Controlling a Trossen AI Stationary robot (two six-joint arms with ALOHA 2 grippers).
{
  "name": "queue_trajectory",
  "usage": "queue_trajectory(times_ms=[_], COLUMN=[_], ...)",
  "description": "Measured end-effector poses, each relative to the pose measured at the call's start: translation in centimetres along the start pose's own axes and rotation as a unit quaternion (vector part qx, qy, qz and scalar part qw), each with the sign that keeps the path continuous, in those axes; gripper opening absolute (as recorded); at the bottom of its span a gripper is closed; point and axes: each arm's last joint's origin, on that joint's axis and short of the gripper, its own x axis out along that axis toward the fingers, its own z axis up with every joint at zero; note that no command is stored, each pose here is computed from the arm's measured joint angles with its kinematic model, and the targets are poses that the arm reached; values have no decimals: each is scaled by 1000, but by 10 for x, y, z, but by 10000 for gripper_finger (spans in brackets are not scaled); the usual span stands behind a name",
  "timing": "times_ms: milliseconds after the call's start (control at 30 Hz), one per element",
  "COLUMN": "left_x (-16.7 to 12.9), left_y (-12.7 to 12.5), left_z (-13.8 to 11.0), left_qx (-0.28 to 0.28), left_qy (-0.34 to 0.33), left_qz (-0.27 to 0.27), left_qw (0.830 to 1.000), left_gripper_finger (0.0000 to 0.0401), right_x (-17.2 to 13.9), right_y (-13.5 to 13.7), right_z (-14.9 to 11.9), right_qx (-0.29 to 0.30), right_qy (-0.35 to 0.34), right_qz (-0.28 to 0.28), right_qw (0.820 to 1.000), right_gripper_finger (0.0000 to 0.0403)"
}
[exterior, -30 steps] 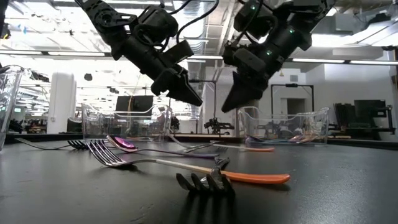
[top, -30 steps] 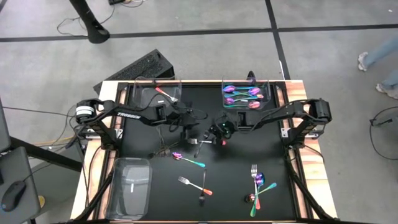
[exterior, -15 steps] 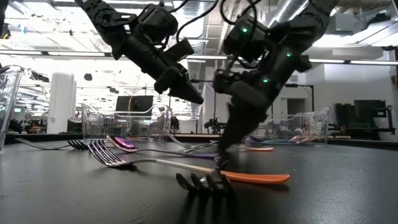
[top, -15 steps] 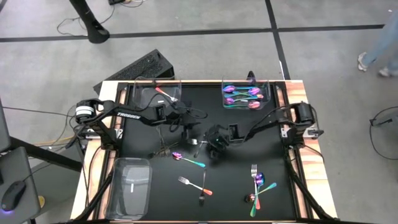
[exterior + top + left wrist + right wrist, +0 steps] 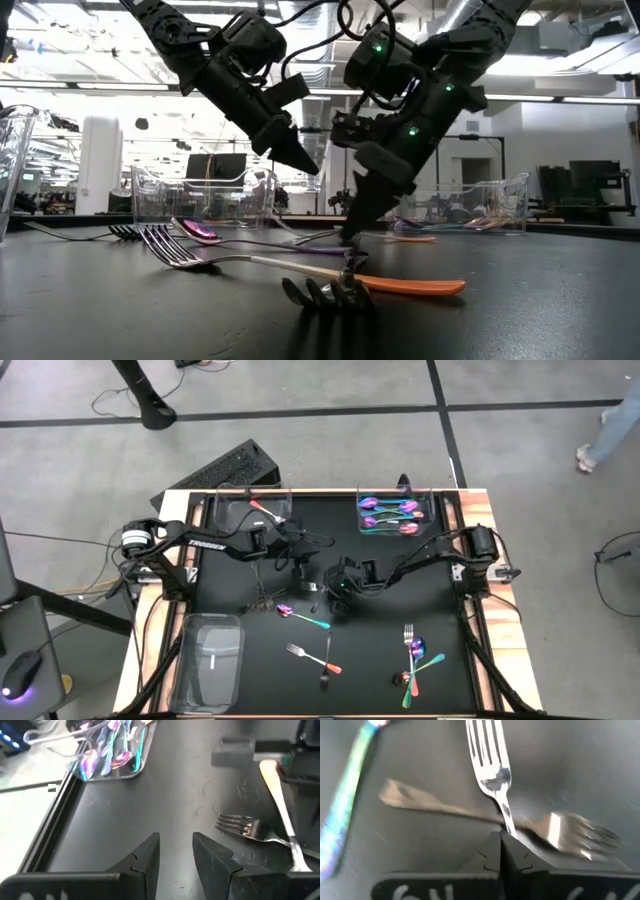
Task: Sort silverware by color (type)
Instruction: Put the orange fork into top left transparent bin
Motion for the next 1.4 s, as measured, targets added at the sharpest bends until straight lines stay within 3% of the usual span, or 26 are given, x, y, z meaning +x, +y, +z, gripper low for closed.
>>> queue_trajectory(times_ms=[167, 267, 400, 567, 733, 1000, 1267, 1400], left_x=[1, 2, 3, 4, 4, 3, 3, 4], left_y=[8, 14, 17, 18, 16, 17, 21, 27], left_z=[-3, -5, -14, -29, -33, -28, -29, -31], left_qx=[-25, -40, -66, -97, -105, -105, -131, -138], left_qy=[4, -6, -33, -46, -46, -72, -66, -60], left_qz=[3, -23, -55, -52, -55, -48, -10, 3], left_qw=[1000, 999, 996, 993, 992, 991, 989, 989], left_gripper_finger=[106, 106, 106, 106, 106, 106, 106, 115], right_x=[-27, -35, -32, -9, 4, 2, -26, -51], right_y=[-3, -4, -7, -7, -6, -6, -10, -16], right_z=[16, 16, 10, -6, -12, -14, -6, 3], right_qx=[8, 7, 5, 9, 14, 17, 16, 11], right_qy=[-43, -40, -14, 36, 54, 62, 54, 24], right_qz=[-13, -16, -23, -34, -38, -40, -59, -139], right_qw=[999, 999, 1000, 999, 998, 997, 997, 990], right_gripper_finger=[83, 119, 159, 180, 153, 21, 11, 8])
